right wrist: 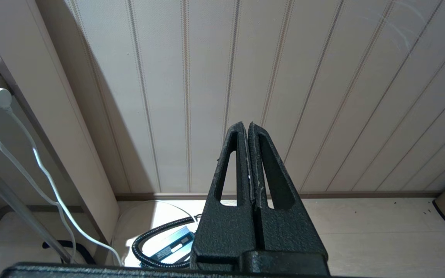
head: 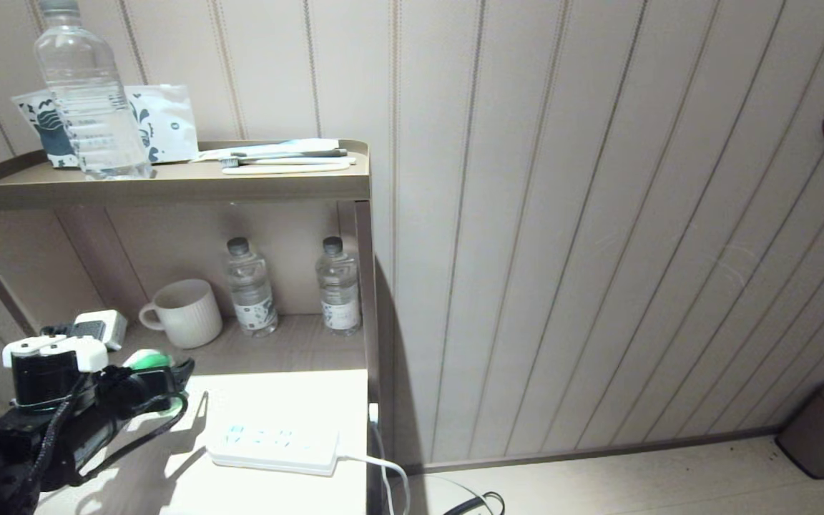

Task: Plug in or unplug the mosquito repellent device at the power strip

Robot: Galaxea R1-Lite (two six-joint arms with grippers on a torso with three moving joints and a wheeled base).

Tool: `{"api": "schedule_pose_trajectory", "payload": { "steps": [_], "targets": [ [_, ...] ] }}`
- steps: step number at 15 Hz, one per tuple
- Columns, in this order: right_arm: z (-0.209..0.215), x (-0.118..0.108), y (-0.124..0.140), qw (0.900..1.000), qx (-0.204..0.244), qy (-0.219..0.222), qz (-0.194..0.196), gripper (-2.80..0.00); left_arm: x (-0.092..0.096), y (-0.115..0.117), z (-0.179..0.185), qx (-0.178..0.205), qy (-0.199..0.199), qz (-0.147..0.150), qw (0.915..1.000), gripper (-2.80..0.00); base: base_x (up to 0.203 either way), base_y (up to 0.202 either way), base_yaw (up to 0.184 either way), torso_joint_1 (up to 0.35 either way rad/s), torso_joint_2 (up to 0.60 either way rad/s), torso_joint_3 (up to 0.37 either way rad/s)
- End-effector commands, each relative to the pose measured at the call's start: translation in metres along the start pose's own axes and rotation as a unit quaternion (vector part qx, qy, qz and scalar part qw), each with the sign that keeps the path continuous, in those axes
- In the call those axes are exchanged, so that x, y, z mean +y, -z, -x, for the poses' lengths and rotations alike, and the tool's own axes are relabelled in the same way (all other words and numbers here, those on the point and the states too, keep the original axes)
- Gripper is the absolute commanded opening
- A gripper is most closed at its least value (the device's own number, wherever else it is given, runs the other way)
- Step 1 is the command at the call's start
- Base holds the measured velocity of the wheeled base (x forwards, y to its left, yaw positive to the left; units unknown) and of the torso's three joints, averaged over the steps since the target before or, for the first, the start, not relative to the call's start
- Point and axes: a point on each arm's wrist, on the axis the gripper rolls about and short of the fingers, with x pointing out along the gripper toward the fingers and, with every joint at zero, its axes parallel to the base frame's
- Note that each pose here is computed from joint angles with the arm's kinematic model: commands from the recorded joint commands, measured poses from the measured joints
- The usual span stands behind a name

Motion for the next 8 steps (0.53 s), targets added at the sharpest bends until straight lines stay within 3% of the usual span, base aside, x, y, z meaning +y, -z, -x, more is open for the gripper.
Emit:
{"api": "schedule_pose_trajectory", "payload": {
  "steps": [1,3,4,8],
  "targets": [
    [0.000,0.000,0.000,1.000,0.001,0.000,0.000,-2.80,0.002,-0.018,0.027,-0.036,0.010,0.005,0.9993,0.00,0.000,0.000,0.000,0.000,0.00,0.000],
    [0.000,0.000,0.000,1.000,0.001,0.000,0.000,-2.80,0.005,-0.022,0.051,-0.030,0.028,-0.007,0.9991,0.00,0.000,0.000,0.000,0.000,0.00,0.000],
    [0.000,0.000,0.000,1.000,0.001,-0.001,0.000,-2.80,0.007,-0.022,0.063,-0.017,0.033,-0.016,0.9992,-2.80,0.000,0.000,0.000,0.000,0.00,0.000],
    [0.000,0.000,0.000,1.000,0.001,0.000,0.000,-2.80,0.014,-0.022,0.107,-0.011,0.050,-0.033,0.9982,-2.80,0.000,0.000,0.000,0.000,0.00,0.000]
  ]
}}
